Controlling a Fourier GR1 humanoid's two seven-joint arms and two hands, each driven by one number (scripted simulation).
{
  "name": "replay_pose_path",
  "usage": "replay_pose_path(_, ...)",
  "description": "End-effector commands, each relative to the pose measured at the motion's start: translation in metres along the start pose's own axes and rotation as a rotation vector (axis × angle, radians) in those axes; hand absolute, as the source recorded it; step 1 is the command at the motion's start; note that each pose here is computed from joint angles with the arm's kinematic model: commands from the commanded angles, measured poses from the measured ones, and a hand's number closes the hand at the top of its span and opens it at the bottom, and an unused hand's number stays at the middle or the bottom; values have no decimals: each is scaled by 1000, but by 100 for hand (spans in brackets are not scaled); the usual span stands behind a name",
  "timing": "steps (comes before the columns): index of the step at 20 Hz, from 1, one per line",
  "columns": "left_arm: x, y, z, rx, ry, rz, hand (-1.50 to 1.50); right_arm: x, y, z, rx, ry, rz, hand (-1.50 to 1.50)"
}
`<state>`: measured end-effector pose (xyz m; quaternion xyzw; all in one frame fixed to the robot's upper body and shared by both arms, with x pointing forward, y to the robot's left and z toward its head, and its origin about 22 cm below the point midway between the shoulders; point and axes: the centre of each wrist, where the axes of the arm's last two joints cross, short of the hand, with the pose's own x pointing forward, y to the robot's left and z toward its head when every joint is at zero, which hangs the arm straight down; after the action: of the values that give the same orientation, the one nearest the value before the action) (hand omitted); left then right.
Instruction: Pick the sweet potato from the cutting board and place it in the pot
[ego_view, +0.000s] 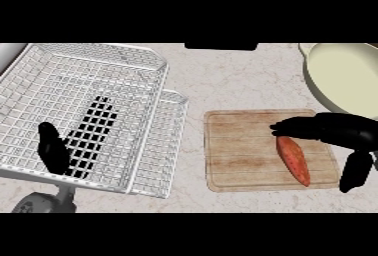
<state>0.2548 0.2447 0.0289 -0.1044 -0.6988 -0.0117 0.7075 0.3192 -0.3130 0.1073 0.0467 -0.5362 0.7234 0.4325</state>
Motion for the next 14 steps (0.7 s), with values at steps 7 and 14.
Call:
replay_pose_path(7, 42, 46, -17, 280, -92, -172, 0, -14, 16, -11, 30, 18, 14, -150)
replay_pose_path(14, 44, 39, -12, 267, -82, -175, 0, -15, 23, -30, 31, 26, 32, -150)
